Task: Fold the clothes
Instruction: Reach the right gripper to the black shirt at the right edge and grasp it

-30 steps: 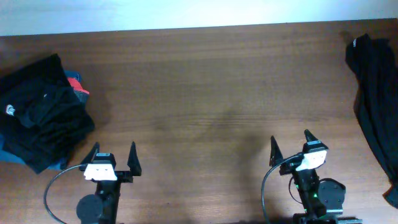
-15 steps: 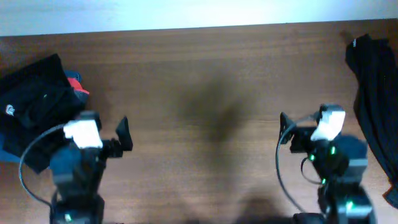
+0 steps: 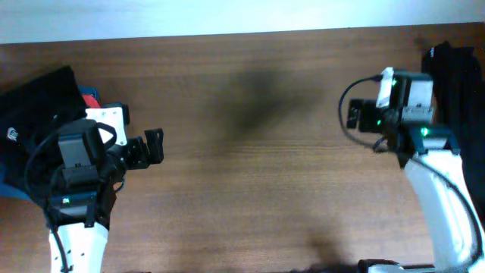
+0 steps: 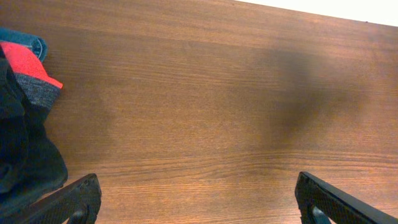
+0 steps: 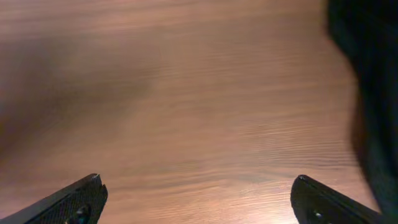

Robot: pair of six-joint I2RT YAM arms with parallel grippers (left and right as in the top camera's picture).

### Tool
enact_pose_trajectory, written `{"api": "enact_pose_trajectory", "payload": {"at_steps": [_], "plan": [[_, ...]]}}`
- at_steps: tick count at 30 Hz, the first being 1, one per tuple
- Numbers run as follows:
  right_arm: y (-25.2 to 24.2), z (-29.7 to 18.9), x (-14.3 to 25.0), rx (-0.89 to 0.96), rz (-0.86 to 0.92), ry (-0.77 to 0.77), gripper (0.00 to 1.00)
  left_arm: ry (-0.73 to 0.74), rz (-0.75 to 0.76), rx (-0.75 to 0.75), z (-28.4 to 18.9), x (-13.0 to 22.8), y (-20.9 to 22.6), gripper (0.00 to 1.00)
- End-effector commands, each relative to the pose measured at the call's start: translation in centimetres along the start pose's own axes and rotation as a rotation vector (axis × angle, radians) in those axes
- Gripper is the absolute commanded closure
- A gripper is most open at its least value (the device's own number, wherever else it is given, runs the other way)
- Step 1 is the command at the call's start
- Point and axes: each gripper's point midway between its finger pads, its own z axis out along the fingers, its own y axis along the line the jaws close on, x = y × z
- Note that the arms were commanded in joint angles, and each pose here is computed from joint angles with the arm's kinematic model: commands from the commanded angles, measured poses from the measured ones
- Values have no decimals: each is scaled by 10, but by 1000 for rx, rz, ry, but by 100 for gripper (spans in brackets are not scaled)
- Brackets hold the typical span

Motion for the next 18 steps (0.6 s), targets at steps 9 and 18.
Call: {"api": "enact_pose_trajectory", "payload": {"at_steps": [9,18], "plan": [[-163,118,59,315,241,258,11,-22,6,23,-4,-10,-6,1],[-199,154,86,354,306,275,11,-22,6,23,-4,-10,-6,1]]}}
